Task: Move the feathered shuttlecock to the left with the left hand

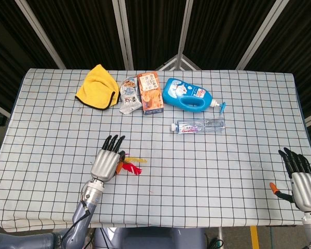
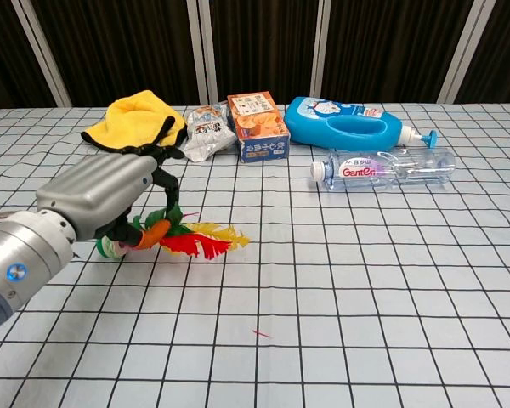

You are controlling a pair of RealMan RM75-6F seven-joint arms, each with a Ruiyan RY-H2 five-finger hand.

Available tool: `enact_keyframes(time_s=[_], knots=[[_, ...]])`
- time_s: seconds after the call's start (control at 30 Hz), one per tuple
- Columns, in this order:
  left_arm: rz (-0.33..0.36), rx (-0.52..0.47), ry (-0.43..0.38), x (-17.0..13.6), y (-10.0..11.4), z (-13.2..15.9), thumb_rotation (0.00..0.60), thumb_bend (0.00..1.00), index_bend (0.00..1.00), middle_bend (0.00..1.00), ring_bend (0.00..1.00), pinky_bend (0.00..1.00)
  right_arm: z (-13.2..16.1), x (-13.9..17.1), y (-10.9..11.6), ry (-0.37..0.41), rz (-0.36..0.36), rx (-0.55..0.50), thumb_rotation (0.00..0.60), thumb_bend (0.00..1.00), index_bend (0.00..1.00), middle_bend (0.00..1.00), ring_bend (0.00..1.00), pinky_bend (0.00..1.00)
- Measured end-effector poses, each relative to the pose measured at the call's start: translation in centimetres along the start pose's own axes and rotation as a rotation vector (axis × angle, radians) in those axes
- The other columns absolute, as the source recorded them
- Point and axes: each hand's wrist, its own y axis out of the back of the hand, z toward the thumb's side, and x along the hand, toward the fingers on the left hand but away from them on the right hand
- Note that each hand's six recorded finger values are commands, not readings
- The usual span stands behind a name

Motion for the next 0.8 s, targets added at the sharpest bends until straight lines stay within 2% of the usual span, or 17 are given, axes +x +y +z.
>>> enact_keyframes(time_s=[0.2,0.43,0.6,0.8], knots=[[0.061,-0.025,0.006,-0.6,3.0,-1.7,0.6,0.64,0.56,0.05,0.0,0.0,0.1,0.0,0.0,0.001,0.0,0.003,0.6,0.33,0.0,0.0,0.0,0.0],[0.101,-0.051,0.047,-1.9,5.5,-5.4,0.6,0.64,0.56,0.05,0.0,0.0,0.1,0.1,-0.1,0.001,0.001,0.009,0.6,0.33,0.0,0.0,0.0,0.0],[0.102,-0.076,0.084,-2.6,6.0,-7.7,0.6,0.64,0.56,0.05,0.0,0.0,0.1,0.1,-0.1,-0.001,0.001,0.015,0.6,0.33,0.0,0.0,0.0,0.0],[0.08,-0.123,0.13,-2.9,5.7,-9.4,0.6,0.64,0.56,0.05,0.0,0.0,0.1,0.1,-0.2,-0.006,0.005,0.016,0.6,0.33,0.0,0.0,0.0,0.0]])
